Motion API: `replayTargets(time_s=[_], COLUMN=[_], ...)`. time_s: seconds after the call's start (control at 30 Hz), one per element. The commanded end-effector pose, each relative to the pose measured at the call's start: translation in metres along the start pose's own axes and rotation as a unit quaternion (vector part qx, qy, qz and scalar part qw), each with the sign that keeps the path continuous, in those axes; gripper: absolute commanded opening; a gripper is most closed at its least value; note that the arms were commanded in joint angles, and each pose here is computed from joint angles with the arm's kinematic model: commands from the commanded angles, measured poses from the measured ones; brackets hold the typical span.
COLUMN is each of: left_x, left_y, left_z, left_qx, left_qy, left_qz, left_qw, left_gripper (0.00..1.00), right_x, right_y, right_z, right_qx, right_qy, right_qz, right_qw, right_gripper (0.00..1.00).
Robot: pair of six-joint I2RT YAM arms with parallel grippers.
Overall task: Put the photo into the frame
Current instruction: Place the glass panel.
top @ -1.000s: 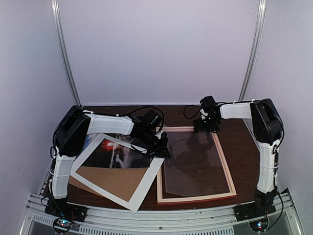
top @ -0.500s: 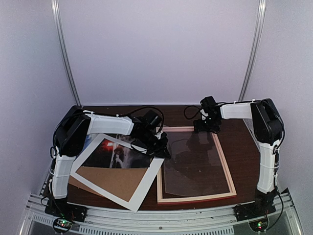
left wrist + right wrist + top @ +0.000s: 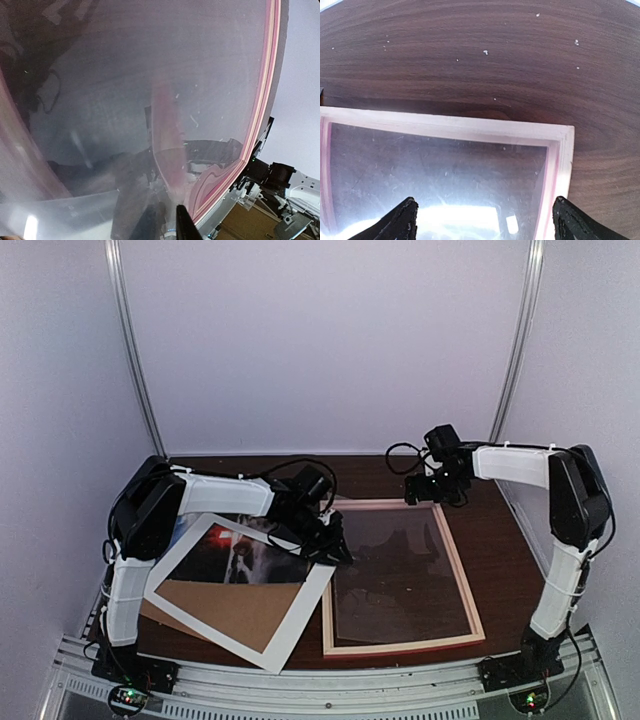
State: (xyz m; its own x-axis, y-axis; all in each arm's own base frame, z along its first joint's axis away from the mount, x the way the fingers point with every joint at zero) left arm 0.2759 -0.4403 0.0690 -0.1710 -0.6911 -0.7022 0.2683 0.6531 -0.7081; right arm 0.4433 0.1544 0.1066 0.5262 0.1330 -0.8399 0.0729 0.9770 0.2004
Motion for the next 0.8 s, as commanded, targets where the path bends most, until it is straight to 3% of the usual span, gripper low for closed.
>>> replayTargets(time_s=[0.0,0.13,0.3,0.77], left_x=[-0.003,-0.004,-0.005,0.000], left_y=[-0.021,-0.026,-0.031,-0.028], left_z=[0.001,0.002,0.003,0.007], left_qx=[0.017,0.017,0.017,0.006], left_qy=[0.000,0.000,-0.002,-0.011], left_qz=[-0.028,-0.042,-0.056,-0.060], left_qw=[0.999,0.999,0.998,0.998], left_gripper=[0.22,0.28,0.28,0.00], right_x=[-0.023,-0.037,-0.049,-0.056], right_y=[-0.005,-0.011,-0.018,-0.032], right_z=[-0.007,-0.013,-0.022,-0.042], right_qx=[-0.001,-0.004,-0.004,-0.013], right_qy=[0.001,-0.002,0.000,0.020], right_qz=[0.001,-0.005,-0.011,-0.031], right_qw=[1.000,1.000,1.000,0.999], right_gripper=[0.93,0.93,0.93,0.93])
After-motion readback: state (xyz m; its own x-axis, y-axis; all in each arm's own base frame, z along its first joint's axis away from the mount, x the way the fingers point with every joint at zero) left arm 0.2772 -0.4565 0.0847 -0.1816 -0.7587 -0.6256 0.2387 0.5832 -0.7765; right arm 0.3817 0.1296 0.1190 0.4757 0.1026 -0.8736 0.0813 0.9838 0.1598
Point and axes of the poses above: each gripper's point midway between its finger pads, its own x axis out along the fingers, its own y axis along the line the jaws close on, z = x × y, the point moved 2 cm from there along -x, back along the fingers, and after that the axes turned 12 degrees about x, right-handed, at the moved point
